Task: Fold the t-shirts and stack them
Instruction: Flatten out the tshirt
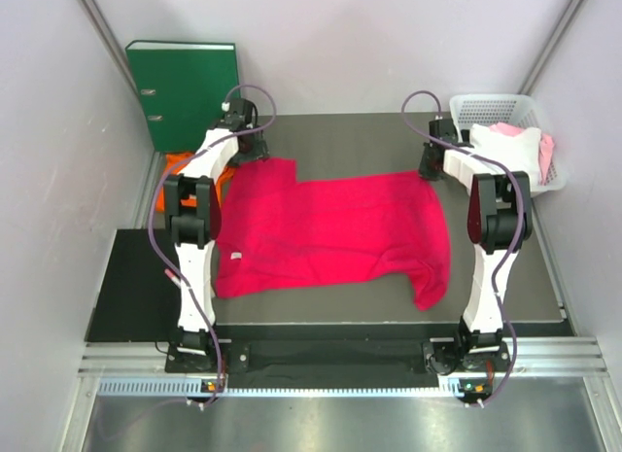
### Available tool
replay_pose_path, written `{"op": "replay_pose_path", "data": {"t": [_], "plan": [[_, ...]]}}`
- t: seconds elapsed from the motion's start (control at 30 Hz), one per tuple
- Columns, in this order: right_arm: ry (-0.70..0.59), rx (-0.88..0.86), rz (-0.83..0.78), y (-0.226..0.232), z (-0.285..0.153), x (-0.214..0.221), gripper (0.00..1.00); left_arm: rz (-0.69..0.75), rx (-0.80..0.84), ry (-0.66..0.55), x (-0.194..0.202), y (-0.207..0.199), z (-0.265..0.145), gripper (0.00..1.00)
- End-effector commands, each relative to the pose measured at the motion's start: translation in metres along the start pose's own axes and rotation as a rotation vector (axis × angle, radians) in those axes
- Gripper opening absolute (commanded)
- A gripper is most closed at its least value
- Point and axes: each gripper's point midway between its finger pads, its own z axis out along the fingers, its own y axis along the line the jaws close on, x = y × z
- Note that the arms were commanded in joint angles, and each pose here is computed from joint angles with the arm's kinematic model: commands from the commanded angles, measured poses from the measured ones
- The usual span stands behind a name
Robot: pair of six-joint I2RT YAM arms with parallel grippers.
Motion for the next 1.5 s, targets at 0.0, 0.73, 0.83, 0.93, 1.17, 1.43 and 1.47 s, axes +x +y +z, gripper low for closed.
{"op": "replay_pose_path", "data": {"t": [0.0, 0.73, 0.83, 0.93, 1.17, 1.43, 1.47], "plan": [[-0.048, 0.075, 0.011, -0.029, -0.020, -0.020, 0.00, -0.015, 0.037, -0.017, -0.011, -0.008, 0.003, 0.77], [-0.025, 0.050, 0.003, -0.034, -0.020, -0.023, 0.00, -0.052, 0.123, -0.033, -0.020, -0.026, 0.055, 0.87], [-0.018, 0.038, 0.002, -0.032, -0.020, -0.021, 0.00, -0.055, 0.127, -0.032, -0.018, -0.028, 0.062, 0.86], [-0.014, 0.029, -0.001, -0.030, -0.021, -0.019, 0.00, -0.057, 0.141, -0.026, -0.016, -0.030, 0.066, 0.60], [-0.035, -0.001, -0.015, -0.025, -0.036, -0.024, 0.00, -0.064, 0.199, -0.025, -0.025, -0.039, 0.033, 0.00], [-0.248, -0.111, -0.006, -0.011, -0.126, -0.075, 0.00, -0.093, 0.176, -0.340, -0.107, -0.019, -0.117, 0.00], [-0.308, -0.137, -0.008, -0.008, -0.152, -0.088, 0.00, -0.099, 0.183, -0.369, -0.114, -0.018, -0.133, 0.00]]}}
